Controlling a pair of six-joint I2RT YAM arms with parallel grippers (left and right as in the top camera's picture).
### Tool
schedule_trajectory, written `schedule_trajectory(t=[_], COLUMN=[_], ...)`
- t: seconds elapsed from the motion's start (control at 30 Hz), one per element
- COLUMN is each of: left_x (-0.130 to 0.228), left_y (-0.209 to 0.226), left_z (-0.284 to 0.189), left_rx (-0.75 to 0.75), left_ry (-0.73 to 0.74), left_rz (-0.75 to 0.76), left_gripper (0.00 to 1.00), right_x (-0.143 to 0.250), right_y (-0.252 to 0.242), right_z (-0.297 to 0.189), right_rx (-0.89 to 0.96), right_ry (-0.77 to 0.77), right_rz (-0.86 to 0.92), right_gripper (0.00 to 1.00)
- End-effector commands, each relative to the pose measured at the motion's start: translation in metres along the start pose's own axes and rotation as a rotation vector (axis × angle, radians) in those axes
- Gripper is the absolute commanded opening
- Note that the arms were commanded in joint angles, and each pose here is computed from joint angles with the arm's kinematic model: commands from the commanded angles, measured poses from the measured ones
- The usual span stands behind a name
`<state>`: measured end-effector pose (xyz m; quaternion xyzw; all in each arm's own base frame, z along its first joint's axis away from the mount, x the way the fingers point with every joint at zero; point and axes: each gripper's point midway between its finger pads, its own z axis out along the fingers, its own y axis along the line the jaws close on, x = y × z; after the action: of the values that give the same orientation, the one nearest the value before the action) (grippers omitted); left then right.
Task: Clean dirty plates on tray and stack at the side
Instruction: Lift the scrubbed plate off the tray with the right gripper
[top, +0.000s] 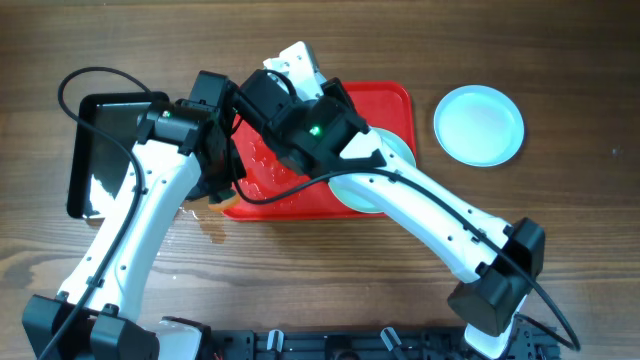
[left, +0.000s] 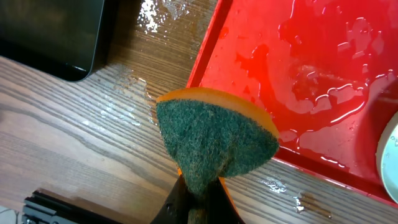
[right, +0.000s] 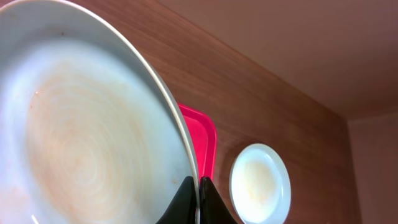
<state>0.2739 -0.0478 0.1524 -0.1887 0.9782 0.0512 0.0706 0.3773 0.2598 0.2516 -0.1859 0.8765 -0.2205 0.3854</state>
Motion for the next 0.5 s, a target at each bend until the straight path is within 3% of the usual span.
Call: schedule_trajectory(t=[0.0, 0.23, 0.33, 0.47], left_x=[0.0, 0.0, 0.0, 0.0], left_y=[-0.001, 0.0, 0.0, -0.001], left_z=[0.0, 0.0, 0.0, 0.0], left_rx=[0.014, 0.013, 0.013, 0.013], left_ry=[-0.005, -0.003, -0.004, -0.005], left_rz=[-0.015, -0.015, -0.015, -0.015], left_gripper=[0.04, 0.04, 0.04, 0.04], right_x=[-0.01, 0.03, 0.035, 0.01], right_y=[-0.01, 0.006, -0.022, -0.068], right_z=[-0.009, 0.032, 0.035, 0.021], right_rx=[0.001, -0.124, -0.087, -0.202], right_ry=[-0.03, 0.152, 0.201, 0.162], right_rz=[0.083, 0.047, 0.203, 0.401], right_gripper=[0.05, 0.04, 0.04, 0.04])
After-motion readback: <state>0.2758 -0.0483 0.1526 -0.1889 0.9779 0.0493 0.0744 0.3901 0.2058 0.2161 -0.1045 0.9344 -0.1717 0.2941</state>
